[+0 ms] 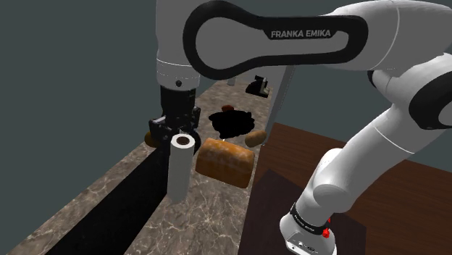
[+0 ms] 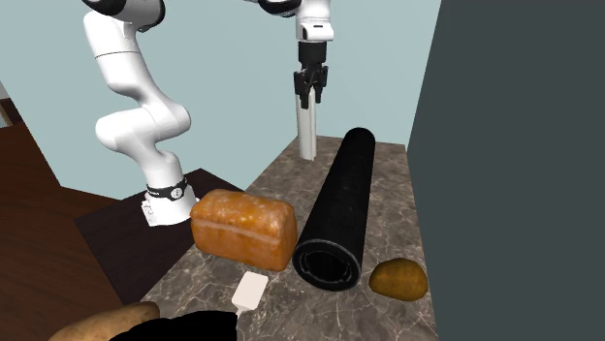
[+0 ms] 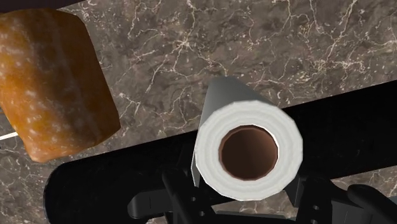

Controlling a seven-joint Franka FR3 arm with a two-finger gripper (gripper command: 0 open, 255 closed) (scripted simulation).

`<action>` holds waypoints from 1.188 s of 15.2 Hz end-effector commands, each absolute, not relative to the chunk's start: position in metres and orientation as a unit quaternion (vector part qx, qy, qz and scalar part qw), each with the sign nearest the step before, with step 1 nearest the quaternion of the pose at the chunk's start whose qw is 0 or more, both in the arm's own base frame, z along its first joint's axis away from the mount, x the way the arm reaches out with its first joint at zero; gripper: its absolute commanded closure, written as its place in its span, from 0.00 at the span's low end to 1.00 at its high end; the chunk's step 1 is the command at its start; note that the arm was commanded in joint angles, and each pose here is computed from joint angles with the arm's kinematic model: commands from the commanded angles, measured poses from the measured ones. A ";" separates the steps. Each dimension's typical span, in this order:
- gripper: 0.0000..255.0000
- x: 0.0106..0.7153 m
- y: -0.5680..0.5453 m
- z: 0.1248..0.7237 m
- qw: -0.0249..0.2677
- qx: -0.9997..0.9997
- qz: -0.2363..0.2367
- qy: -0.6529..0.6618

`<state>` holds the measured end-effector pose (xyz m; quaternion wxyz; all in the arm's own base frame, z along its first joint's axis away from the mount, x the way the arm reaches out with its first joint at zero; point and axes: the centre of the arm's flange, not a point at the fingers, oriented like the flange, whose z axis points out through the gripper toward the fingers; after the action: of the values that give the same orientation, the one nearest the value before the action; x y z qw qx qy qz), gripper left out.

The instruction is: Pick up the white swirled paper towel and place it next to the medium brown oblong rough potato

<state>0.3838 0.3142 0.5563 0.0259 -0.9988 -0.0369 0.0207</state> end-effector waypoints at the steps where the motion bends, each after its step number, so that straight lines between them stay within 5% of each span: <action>1: 1.00 0.383 0.313 0.567 0.026 -0.999 0.021 -0.037; 18: 1.00 0.383 0.313 0.657 0.026 -0.999 0.021 -0.037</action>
<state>0.3836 0.3134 0.6521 0.0259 -0.9988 -0.0368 0.0206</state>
